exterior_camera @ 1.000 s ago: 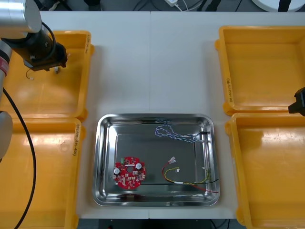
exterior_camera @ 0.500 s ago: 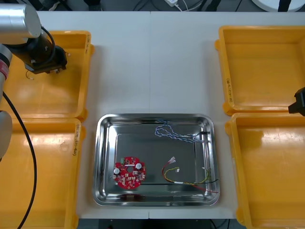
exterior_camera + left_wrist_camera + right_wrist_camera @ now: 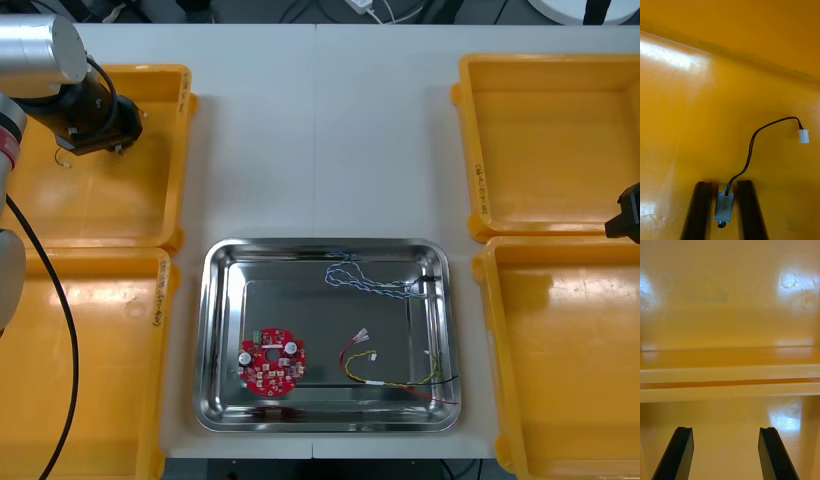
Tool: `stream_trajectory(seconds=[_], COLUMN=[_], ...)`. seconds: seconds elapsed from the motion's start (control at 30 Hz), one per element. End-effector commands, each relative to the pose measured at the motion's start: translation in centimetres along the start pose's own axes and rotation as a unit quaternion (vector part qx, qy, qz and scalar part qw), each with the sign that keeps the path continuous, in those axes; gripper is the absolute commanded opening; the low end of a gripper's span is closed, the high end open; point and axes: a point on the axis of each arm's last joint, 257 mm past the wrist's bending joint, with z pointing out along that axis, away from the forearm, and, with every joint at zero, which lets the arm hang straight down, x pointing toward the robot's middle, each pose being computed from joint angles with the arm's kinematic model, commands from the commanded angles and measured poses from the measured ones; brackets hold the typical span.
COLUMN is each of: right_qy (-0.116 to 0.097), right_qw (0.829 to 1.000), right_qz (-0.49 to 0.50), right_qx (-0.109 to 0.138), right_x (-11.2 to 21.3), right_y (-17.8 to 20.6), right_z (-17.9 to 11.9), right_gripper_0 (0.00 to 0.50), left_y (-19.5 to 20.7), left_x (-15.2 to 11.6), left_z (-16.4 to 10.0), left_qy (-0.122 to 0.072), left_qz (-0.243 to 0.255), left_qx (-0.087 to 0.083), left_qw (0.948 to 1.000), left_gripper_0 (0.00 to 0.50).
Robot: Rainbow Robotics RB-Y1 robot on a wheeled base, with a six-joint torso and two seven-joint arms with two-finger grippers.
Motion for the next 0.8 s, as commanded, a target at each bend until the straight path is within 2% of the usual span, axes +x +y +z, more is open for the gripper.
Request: stream_trajectory(seconds=[0.03,0.47,0.6,0.8], right_qy=[-0.020,-0.020,-0.020,-0.020], right_qw=[1.000,1.000,1.000,1.000], right_qz=[-0.013,-0.013,-0.013,-0.013], right_qx=[0.020,0.020,0.020,0.020], right_x=[-1.0,-1.0,-1.0,-1.0], right_y=[-1.6,-1.6,-1.6,-1.6], right_z=[-1.7,-1.7,-1.7,-1.7], right_gripper_0=[0.500,0.500,0.500,0.500], left_y=[-0.6,-0.4,-0.6,-0.4], left_x=[-2.3,-1.7,-2.1,-2.6], left_z=[-1.6,-1.7,-2.9,-5.5], left_qy=[-0.023,-0.009,0.000,0.024], left_qz=[0.065,0.063,0.061,0.056], left_qx=[0.008,0.005,0.005,-0.002], left_qw=[0.9976,0.9980,0.9981,0.9982], left_gripper_0=[0.000,0.000,0.000,0.000])
